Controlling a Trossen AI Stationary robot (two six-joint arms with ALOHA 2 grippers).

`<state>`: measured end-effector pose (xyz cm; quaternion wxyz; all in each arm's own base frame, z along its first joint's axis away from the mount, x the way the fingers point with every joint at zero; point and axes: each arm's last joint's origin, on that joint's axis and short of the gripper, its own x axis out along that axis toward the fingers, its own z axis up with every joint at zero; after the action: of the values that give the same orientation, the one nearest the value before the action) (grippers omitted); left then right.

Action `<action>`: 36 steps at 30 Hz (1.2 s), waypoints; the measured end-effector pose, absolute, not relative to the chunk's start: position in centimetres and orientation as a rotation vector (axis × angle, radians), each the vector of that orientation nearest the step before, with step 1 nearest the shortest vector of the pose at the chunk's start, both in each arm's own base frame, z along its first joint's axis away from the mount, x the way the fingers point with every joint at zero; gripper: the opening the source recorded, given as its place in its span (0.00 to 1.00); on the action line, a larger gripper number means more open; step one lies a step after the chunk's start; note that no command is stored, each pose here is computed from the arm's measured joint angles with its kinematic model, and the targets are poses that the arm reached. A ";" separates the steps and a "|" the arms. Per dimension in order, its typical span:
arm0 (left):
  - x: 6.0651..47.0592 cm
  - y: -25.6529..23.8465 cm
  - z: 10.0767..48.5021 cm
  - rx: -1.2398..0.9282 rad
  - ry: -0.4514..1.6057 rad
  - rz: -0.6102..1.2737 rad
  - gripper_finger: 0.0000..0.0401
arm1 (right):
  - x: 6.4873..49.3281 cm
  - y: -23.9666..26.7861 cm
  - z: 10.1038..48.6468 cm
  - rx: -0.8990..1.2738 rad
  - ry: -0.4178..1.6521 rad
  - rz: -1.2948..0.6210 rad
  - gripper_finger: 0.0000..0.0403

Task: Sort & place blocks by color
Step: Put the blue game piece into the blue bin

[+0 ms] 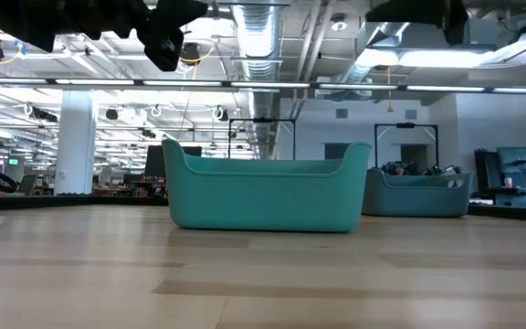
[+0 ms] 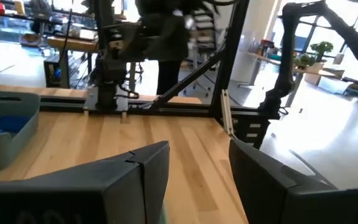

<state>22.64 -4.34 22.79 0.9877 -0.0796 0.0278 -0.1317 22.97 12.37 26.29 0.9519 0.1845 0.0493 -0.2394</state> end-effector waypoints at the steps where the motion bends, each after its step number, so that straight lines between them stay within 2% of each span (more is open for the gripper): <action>1: 22.6 -4.3 22.7 -0.159 0.060 -0.256 0.38 | 23.3 12.9 26.0 0.345 0.092 -0.482 0.45; 9: 22.5 -4.0 21.0 -0.215 0.241 -0.136 0.38 | 25.7 14.1 24.7 0.304 0.112 -0.289 0.31; 17: 22.6 -4.3 20.8 -0.289 0.439 -0.184 0.38 | 26.1 14.2 25.4 0.313 0.062 -0.209 0.17; 22: 22.0 -5.2 21.2 -0.267 0.684 -0.195 0.38 | 26.6 15.6 24.2 0.291 0.056 -0.175 0.16; 30: 19.3 -8.0 19.8 -0.284 1.004 -0.254 0.38 | 27.2 14.8 24.4 0.291 0.034 -0.175 0.16; 36: 17.7 -10.6 19.6 -0.284 1.066 -0.285 0.38 | 27.2 14.7 24.5 0.308 0.030 -0.173 0.16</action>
<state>17.72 -10.56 19.57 0.8420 -0.1346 0.5046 -0.1349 27.20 14.74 24.48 0.9843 0.1532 0.0151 -0.0860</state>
